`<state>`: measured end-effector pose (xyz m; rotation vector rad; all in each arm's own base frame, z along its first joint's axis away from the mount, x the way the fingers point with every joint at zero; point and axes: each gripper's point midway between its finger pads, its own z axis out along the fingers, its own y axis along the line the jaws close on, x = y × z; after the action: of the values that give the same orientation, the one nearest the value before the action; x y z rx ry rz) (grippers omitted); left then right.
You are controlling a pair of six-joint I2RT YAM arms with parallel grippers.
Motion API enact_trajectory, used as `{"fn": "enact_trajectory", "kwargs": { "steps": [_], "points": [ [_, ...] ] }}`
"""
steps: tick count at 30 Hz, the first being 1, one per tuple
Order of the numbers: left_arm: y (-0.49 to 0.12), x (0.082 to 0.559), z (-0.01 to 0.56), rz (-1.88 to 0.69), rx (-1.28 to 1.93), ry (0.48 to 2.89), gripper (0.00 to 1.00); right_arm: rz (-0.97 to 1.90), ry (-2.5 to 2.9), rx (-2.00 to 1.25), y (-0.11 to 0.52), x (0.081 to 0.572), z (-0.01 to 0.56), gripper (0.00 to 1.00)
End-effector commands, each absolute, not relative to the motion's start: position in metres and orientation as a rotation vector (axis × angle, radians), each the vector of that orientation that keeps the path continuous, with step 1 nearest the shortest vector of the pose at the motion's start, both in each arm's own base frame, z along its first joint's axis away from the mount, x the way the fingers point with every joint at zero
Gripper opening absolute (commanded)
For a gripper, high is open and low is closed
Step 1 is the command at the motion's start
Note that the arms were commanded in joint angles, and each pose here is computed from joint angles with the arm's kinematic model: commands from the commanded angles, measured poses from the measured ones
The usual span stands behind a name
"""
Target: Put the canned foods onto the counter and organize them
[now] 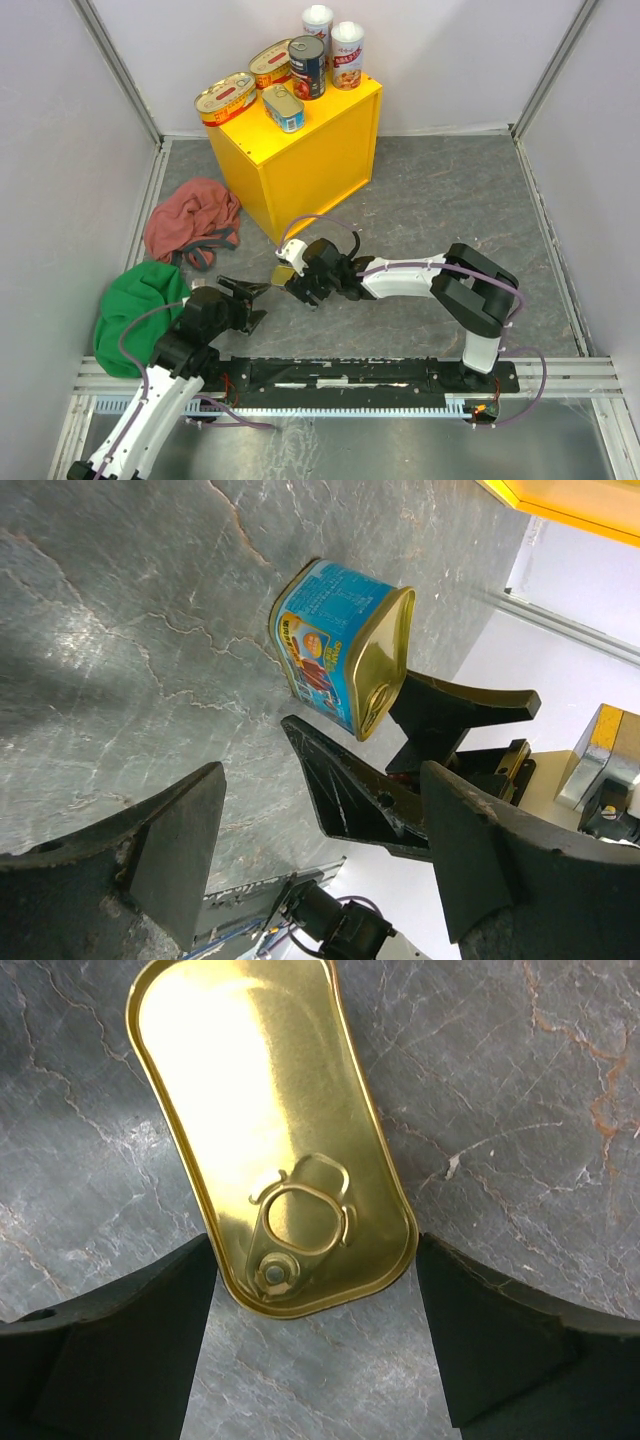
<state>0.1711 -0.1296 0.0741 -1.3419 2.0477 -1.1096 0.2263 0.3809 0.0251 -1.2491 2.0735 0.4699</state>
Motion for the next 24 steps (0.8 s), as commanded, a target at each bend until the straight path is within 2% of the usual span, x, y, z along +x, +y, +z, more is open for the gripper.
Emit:
{"fn": "enact_trajectory", "kwargs": {
  "steps": [1, 8, 13, 16, 22, 24],
  "points": [
    [-0.124, 0.173, 0.090, -1.121, -1.385, 1.983, 0.85, 0.521, 1.946, -1.201, 0.410, 0.243, 0.052, 0.87],
    [-0.121, 0.171, 0.092, -1.114, -1.396, 1.972, 0.85, 0.520, 1.918, -1.193, 0.415, 0.248, 0.052, 0.85],
    [-0.119, 0.170, 0.095, -1.098, -1.390, 1.977, 0.85, 0.544, 1.918, -1.199, 0.417, 0.244, 0.047, 0.80],
    [-0.119, 0.171, 0.097, -1.096, -1.386, 1.972, 0.85, 0.573, 1.924, -1.202, 0.418, 0.240, 0.045, 0.72],
    [-0.118, 0.172, 0.096, -1.102, -1.391, 1.957, 0.85, 0.609, 1.922, -1.174, 0.412, 0.233, 0.054, 0.47],
    [-0.118, 0.173, 0.096, -1.109, -1.396, 1.947, 0.84, 0.625, 1.918, -1.154, 0.410, 0.231, 0.062, 0.43]
  ]
}}
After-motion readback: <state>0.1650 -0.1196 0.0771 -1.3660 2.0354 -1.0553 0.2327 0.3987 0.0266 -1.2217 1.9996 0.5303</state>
